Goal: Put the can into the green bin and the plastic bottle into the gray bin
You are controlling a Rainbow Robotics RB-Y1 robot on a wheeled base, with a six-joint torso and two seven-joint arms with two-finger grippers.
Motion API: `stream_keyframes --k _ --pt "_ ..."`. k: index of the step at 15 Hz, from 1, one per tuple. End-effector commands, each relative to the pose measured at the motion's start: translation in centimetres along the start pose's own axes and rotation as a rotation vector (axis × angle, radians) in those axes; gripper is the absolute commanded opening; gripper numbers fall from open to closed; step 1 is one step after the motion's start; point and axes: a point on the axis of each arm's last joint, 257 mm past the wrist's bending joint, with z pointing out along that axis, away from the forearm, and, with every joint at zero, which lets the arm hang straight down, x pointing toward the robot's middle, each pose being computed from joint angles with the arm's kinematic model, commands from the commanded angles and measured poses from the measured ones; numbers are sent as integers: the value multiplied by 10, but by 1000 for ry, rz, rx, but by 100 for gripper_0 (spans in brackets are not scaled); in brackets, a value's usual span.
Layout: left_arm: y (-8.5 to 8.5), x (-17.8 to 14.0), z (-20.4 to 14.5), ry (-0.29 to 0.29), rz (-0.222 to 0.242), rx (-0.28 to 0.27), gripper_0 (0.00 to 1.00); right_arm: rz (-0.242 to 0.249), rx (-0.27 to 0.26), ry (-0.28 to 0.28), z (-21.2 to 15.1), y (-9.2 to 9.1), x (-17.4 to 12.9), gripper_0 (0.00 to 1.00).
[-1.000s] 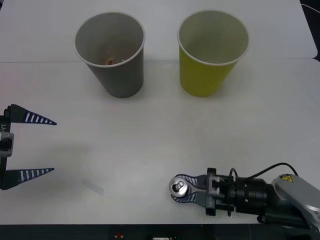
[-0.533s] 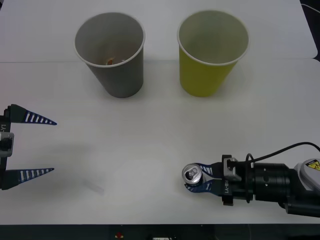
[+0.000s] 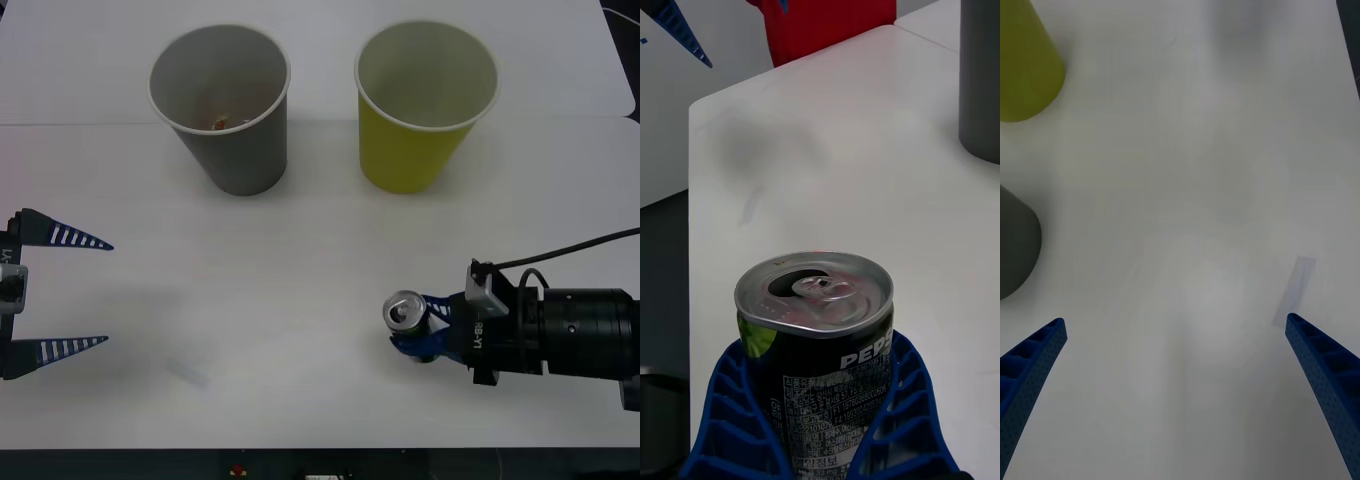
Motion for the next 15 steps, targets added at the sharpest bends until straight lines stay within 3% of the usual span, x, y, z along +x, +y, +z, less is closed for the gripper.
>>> stream_keyframes --k 1,9,12,15 --pt "0 0 0 0 0 0 100 67 42 22 -8 -7 -17 0" --pt "0 0 0 0 0 0 100 336 214 72 -62 -29 -69 0" --pt "0 0 0 0 0 0 100 370 308 67 -85 -40 -87 0" --pt "0 0 0 0 0 0 100 338 362 41 -101 -59 -101 0"
